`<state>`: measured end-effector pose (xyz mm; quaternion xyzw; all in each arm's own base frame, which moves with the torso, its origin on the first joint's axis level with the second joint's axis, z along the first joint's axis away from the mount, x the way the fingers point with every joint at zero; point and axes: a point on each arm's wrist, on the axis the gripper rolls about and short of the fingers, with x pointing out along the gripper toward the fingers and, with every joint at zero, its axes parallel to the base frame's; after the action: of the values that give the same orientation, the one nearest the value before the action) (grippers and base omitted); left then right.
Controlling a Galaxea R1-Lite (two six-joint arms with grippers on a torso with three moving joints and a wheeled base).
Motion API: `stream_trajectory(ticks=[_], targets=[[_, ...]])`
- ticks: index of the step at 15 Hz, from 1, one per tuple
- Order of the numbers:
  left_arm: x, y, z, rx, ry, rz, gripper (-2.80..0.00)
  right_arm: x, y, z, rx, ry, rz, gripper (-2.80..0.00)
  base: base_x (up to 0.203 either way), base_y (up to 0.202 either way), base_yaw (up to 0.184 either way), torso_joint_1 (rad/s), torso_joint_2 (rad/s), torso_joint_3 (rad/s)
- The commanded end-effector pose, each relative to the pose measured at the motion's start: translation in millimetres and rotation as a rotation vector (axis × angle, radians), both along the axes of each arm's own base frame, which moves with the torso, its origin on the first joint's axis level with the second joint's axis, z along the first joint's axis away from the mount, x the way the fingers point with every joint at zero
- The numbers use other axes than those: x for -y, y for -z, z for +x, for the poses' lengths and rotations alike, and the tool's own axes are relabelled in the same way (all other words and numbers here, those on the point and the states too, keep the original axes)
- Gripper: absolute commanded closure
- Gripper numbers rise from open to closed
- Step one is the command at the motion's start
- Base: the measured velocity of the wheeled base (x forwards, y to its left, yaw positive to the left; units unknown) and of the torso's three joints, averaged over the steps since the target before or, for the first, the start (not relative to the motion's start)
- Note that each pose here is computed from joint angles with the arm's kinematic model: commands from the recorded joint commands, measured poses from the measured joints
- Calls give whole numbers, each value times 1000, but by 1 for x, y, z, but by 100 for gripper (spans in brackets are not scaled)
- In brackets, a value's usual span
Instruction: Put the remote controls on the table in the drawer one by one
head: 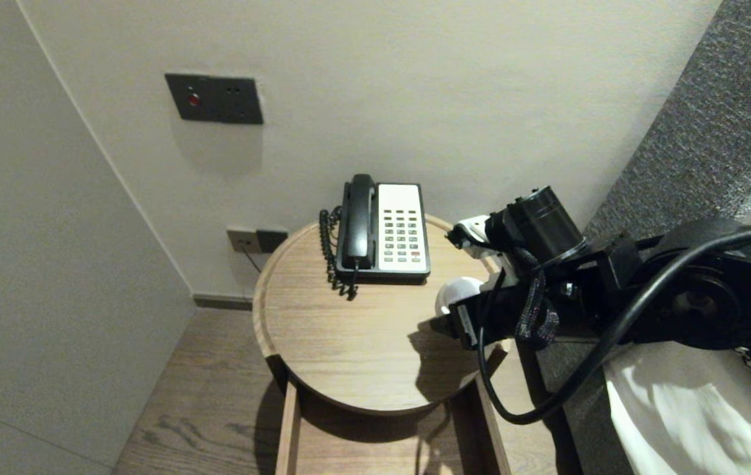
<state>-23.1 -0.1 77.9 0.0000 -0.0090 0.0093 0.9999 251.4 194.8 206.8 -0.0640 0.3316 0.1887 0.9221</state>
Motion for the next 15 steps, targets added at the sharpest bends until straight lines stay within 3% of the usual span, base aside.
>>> stream_trajectory(ticks=[1, 7, 12, 15], targets=[[0, 0, 0, 2, 0, 0, 0, 4, -16, -21, 20, -3, 64, 0, 0, 0, 0, 0, 0, 0], [0, 0, 0, 2, -1, 0, 0, -15, -7, -73, -63, -104, 118, 0, 0, 0, 0, 0, 0, 0], [0, 0, 0, 2, 0, 0, 0, -19, 11, -114, -155, -228, 110, 0, 0, 0, 0, 0, 0, 0], [0, 0, 0, 2, 0, 0, 0, -20, 28, -127, -211, -277, 65, 0, 0, 0, 0, 0, 0, 0]])
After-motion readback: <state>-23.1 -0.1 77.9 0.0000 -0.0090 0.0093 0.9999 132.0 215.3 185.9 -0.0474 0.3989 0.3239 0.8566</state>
